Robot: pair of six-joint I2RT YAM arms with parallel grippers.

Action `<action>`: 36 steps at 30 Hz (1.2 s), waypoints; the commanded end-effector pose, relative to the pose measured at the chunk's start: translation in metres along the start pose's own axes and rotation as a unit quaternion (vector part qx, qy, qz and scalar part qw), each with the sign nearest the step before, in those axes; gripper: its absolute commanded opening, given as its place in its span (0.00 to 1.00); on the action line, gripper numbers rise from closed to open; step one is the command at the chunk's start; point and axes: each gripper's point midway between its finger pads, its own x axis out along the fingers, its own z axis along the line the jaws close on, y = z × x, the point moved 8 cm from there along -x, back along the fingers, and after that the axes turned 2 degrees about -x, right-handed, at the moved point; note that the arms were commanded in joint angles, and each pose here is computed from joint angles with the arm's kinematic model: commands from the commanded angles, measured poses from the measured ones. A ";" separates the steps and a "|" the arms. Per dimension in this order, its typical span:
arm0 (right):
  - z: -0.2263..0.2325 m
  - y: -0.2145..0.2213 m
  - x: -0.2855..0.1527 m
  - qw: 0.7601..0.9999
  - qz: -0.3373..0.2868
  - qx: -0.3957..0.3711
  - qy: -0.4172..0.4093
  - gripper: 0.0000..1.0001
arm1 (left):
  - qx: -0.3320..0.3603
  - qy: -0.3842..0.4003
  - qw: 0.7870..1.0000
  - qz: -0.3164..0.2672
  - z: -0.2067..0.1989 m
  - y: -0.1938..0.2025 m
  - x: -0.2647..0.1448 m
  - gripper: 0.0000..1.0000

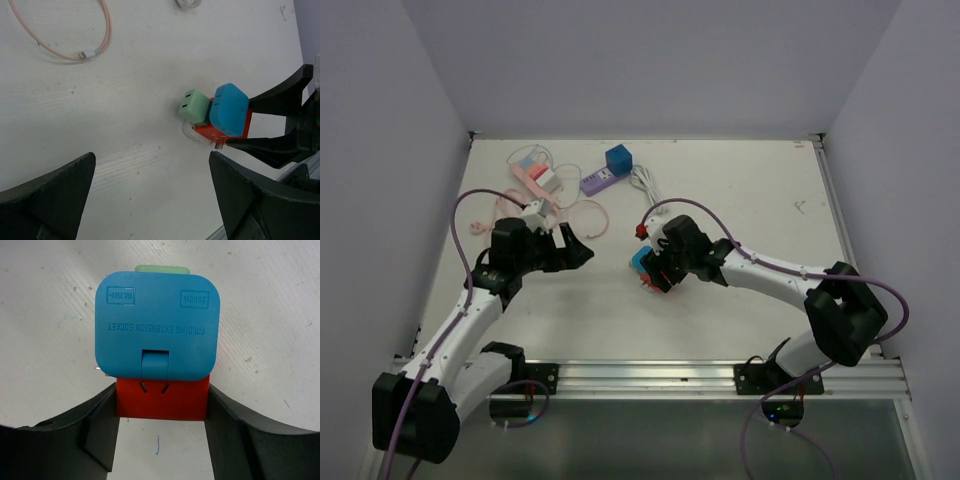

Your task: Pull the plug off the socket

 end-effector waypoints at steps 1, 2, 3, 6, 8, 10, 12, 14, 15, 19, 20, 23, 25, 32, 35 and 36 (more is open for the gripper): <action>0.000 -0.008 0.000 0.999 -0.024 -0.018 0.010 0.56 | -0.008 0.020 1.000 -0.005 -0.007 0.001 0.006 1.00; 0.000 -0.008 0.000 0.999 -0.027 -0.016 0.010 0.58 | -0.006 0.026 1.000 -0.005 -0.010 0.002 0.007 1.00; 0.001 -0.008 0.001 0.999 -0.032 -0.012 0.008 0.58 | -0.011 0.028 1.000 -0.004 -0.011 0.002 0.008 1.00; 0.003 -0.007 0.002 0.999 -0.046 -0.005 0.001 0.59 | -0.021 0.044 0.999 0.003 -0.018 0.003 0.013 1.00; 0.004 -0.007 0.003 0.998 -0.055 0.000 0.002 0.60 | -0.028 0.050 0.998 0.004 -0.020 0.003 0.017 1.00; 0.004 -0.004 0.006 0.998 -0.065 0.008 0.004 0.66 | -0.037 0.056 0.998 0.010 -0.023 0.002 0.020 1.00; 0.005 -0.002 0.007 0.997 -0.075 0.011 0.003 0.71 | -0.039 0.062 0.997 0.009 -0.027 -0.002 0.022 1.00; 0.006 -0.001 0.006 0.996 -0.083 0.030 0.001 0.73 | -0.041 0.063 0.997 0.009 -0.028 -0.004 0.025 1.00; 0.007 -0.002 0.006 0.995 -0.094 0.035 0.001 0.73 | -0.040 0.066 0.997 0.007 -0.030 -0.007 0.026 1.00; 0.007 -0.002 0.003 0.994 -0.104 0.041 0.002 0.73 | -0.043 0.064 0.997 0.014 -0.031 -0.010 0.034 1.00; 0.008 -0.004 0.002 0.993 -0.107 0.041 0.001 0.73 | -0.043 0.066 0.997 0.014 -0.032 -0.011 0.036 1.00; 0.008 -0.008 -0.005 0.992 -0.118 0.040 0.000 0.74 | -0.048 0.060 0.997 0.021 -0.029 -0.011 0.041 1.00; 0.008 -0.011 -0.009 0.992 -0.122 0.035 0.002 0.75 | -0.045 0.066 0.997 0.010 -0.031 -0.016 0.045 1.00; 0.005 -0.015 -0.004 0.993 -0.113 0.028 0.007 0.78 | -0.048 0.066 0.997 0.009 -0.030 -0.019 0.051 1.00; 0.003 -0.012 -0.001 0.994 -0.105 0.025 0.020 0.78 | -0.048 0.064 0.997 0.012 -0.028 -0.016 0.052 1.00; 0.002 -0.010 0.000 0.994 -0.102 0.025 0.023 0.77 | -0.047 0.064 0.997 0.013 -0.028 -0.015 0.051 1.00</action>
